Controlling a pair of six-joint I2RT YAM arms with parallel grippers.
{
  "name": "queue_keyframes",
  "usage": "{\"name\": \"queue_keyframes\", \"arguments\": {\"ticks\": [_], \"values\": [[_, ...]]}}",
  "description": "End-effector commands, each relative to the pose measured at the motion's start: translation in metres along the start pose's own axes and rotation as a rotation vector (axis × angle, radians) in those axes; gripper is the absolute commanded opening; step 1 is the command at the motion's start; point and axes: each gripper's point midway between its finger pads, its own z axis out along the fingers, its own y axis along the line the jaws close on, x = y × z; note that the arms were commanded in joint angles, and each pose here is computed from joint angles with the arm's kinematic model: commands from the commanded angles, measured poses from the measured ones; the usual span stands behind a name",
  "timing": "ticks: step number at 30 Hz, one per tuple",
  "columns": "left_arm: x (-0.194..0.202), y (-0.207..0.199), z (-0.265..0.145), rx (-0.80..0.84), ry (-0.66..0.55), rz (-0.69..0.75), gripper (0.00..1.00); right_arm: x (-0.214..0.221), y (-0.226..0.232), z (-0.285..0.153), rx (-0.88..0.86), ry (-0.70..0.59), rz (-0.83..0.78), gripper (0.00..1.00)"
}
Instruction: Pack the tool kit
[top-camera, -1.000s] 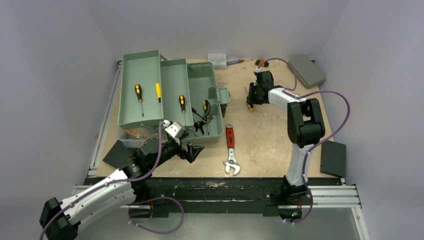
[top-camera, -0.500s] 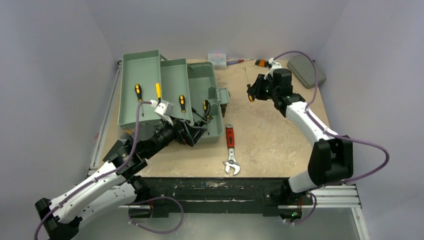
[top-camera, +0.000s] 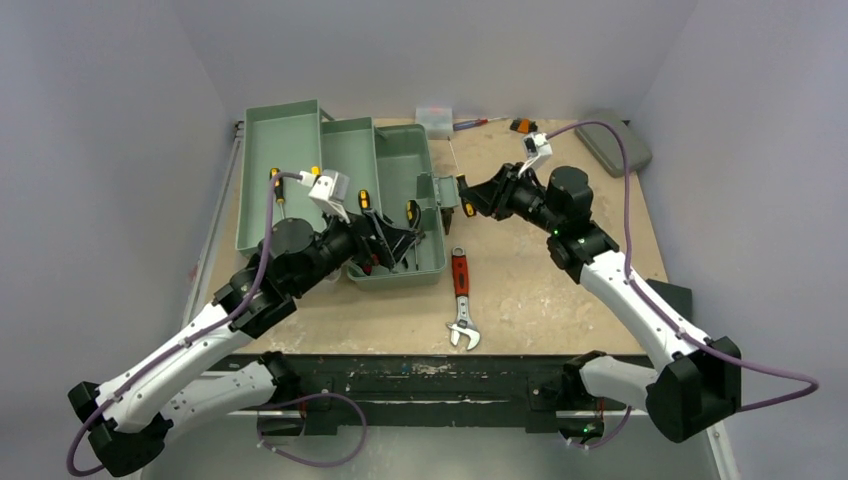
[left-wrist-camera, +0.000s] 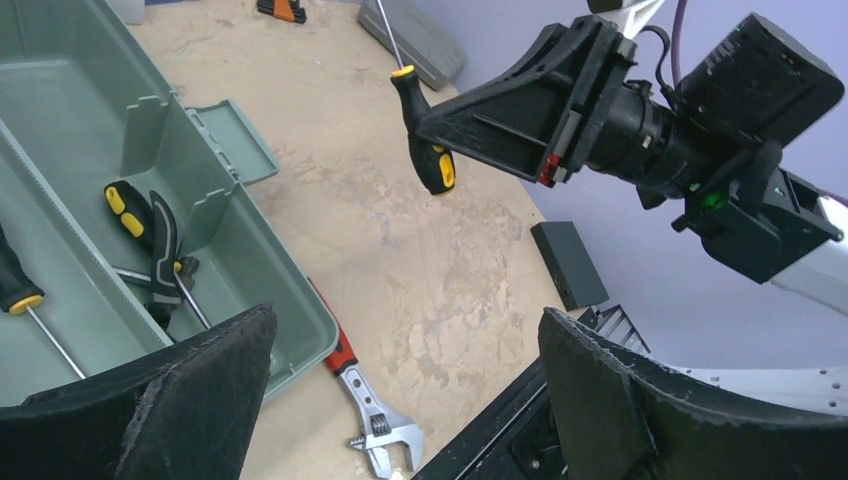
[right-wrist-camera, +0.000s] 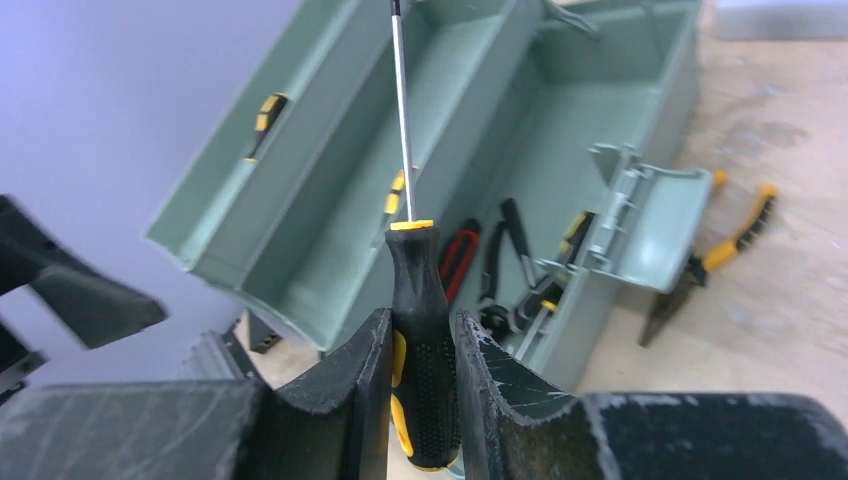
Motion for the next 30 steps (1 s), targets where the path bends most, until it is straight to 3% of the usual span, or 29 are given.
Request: {"name": "queue_keyframes", "arguments": {"ticks": [1,11,17,23,28,30], "values": [[-0.042,-0.026,0.001,0.046,-0.093,-0.04,1.0,-0.023,0.044,-0.01,-0.135,-0.095,-0.01,0.0],[-0.066,-0.033,0.04,-0.012,-0.12,-0.063,1.0,-0.017,0.064,-0.008,-0.244,-0.073,0.039,0.0],[-0.063,-0.04,0.068,0.02,-0.103,-0.07,0.94,-0.016,0.083,-0.011,-0.32,-0.061,0.041,0.0],[-0.061,-0.036,0.092,0.032,-0.065,-0.1,0.79,-0.015,0.094,-0.015,-0.36,-0.051,0.028,0.0],[-0.057,-0.036,0.104,0.066,-0.045,-0.145,0.51,-0.013,0.097,-0.013,-0.372,-0.039,0.022,0.01],[-0.054,-0.037,0.108,0.074,-0.032,-0.148,0.45,-0.012,0.096,-0.012,-0.371,-0.036,0.022,0.01]]}}
